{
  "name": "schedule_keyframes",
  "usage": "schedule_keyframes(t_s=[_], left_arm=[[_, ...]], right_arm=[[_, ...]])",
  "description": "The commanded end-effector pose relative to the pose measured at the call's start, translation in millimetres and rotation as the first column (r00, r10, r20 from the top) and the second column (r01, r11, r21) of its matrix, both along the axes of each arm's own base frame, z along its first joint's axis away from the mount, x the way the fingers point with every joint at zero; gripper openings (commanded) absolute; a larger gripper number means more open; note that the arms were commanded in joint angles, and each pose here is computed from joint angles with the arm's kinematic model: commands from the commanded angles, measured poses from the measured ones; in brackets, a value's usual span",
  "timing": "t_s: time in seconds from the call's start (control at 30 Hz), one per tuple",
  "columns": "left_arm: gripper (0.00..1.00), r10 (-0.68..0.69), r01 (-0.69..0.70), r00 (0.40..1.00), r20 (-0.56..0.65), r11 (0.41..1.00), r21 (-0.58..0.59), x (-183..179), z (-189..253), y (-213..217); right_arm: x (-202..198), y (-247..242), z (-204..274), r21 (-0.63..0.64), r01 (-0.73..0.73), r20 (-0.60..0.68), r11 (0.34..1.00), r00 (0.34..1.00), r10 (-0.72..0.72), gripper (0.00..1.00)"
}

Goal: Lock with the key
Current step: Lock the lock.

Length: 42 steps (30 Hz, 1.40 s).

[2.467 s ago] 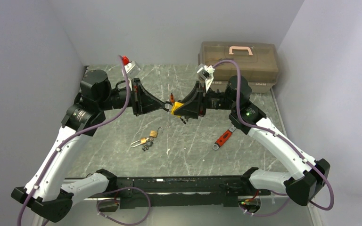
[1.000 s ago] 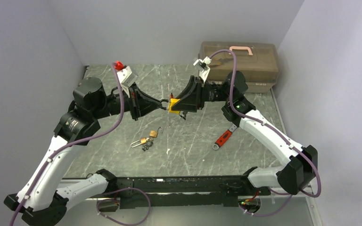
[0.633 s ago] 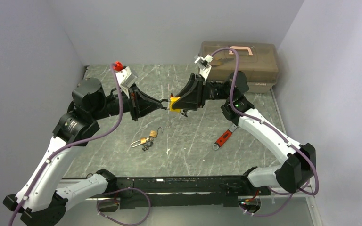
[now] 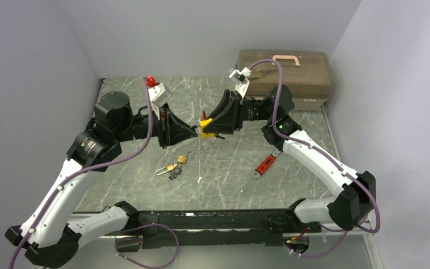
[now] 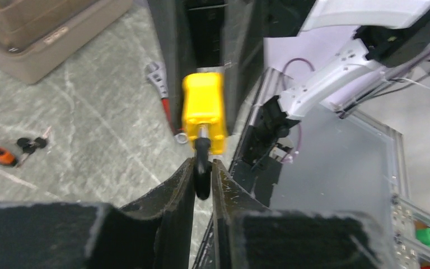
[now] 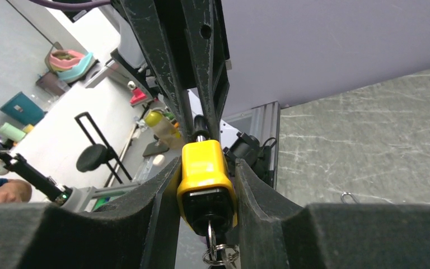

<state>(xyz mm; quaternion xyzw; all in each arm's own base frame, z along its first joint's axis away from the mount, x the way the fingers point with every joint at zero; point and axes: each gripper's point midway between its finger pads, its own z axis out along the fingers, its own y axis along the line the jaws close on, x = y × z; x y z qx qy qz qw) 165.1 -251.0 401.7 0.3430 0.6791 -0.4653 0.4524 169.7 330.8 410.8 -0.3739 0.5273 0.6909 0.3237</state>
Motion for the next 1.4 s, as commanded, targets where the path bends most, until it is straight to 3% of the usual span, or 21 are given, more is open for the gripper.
schedule_keyframes(t_s=[0.0, 0.07, 0.37, 0.73, 1.37], left_arm=[[0.1, 0.01, 0.004, 0.991, -0.135, 0.994, 0.108, 6.7, -43.7, -2.5], [0.08, 0.013, 0.0, 0.991, -0.136, 0.996, 0.094, 6.5, -40.0, -0.6], [0.21, -0.016, 0.019, 0.988, -0.155, 1.0, 0.012, 3.0, -23.8, 7.9], [0.22, -0.008, 0.006, 0.991, -0.136, 1.0, -0.014, -1.8, -10.5, 18.0], [0.51, -0.047, 0.05, 0.998, 0.035, 0.995, -0.081, -19.9, 23.6, 25.6]], right_arm=[[-43.2, -15.2, 76.0, 0.19, -0.029, 0.201, 0.981, 0.98, -0.01, 0.0], [-42.3, -15.0, 73.7, 0.183, -0.021, 0.2, 0.983, 0.98, -0.016, 0.0], [-39.8, -16.4, 64.9, 0.163, -0.003, 0.188, 0.987, 0.982, -0.028, 0.0], [-32.8, -16.7, 57.8, 0.146, 0.026, 0.179, 0.989, 0.983, -0.052, 0.0], [-21.8, -14.1, 48.5, 0.122, 0.072, 0.15, 0.99, 0.985, -0.09, 0.0]])
